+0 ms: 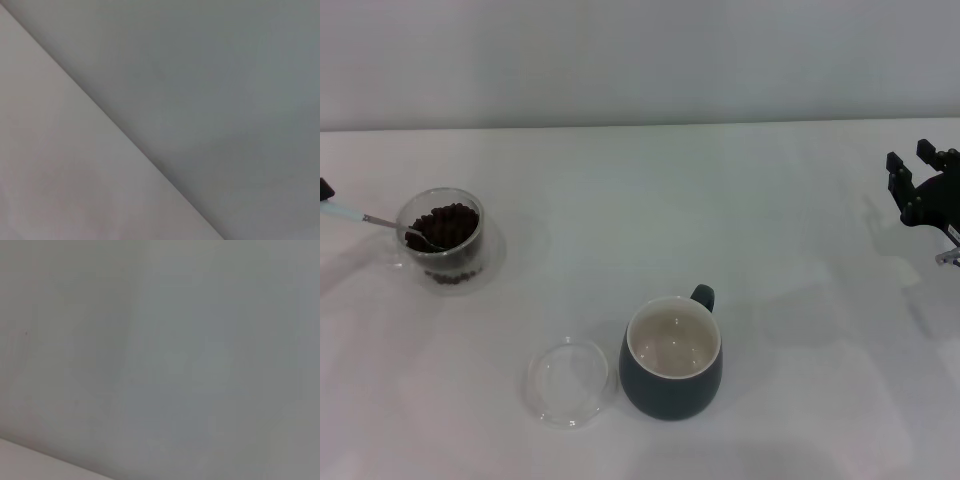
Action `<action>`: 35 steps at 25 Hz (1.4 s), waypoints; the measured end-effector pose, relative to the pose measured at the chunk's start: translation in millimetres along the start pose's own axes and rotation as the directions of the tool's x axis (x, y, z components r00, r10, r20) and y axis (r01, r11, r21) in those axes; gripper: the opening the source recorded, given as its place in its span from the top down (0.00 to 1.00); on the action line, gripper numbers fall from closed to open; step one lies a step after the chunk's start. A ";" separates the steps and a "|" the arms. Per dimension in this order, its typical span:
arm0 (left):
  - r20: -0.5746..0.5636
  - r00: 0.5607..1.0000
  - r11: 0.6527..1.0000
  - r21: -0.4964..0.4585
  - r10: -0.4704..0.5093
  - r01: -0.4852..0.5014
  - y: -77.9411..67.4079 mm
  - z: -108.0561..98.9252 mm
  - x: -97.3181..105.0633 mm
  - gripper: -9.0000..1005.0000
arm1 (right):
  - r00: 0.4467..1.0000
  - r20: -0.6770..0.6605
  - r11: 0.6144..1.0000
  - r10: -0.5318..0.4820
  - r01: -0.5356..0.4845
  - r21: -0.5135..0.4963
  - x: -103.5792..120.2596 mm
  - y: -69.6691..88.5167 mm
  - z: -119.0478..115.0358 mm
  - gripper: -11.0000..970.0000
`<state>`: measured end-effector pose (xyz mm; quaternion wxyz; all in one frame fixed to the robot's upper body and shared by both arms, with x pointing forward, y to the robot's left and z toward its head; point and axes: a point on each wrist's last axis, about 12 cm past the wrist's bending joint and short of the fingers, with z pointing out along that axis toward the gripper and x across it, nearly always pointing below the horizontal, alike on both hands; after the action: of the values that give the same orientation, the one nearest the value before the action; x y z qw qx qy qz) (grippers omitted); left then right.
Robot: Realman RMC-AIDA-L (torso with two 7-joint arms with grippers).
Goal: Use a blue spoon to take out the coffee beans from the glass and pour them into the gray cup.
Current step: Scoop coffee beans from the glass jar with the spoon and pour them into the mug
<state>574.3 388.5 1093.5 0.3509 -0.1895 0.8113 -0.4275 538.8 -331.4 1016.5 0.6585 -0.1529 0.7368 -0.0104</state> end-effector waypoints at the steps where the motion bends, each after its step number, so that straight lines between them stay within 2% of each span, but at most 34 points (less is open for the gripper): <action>1: -0.001 1.000 1.000 0.001 0.001 -0.001 -0.2 0.0 0.0 0.86 | 1.000 0.000 1.000 0.000 0.000 0.000 -0.1 0.0 0.1 0.60; 21: 0.049 0.999 0.995 0.102 -0.001 -0.004 -8.5 -12.0 -8.9 0.86 | 1.000 -0.002 1.000 0.000 0.000 -0.001 0.3 0.8 0.1 0.60; 35: 0.040 0.999 0.988 0.153 0.003 -0.009 -15.1 -15.2 -9.8 0.86 | 1.000 -0.006 1.000 0.000 0.000 0.000 1.2 0.7 -0.6 0.59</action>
<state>570.0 394.5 1115.9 0.3817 -0.1678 0.7695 -0.4837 538.0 -331.2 1015.3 0.6563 -0.1529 0.7387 -0.0109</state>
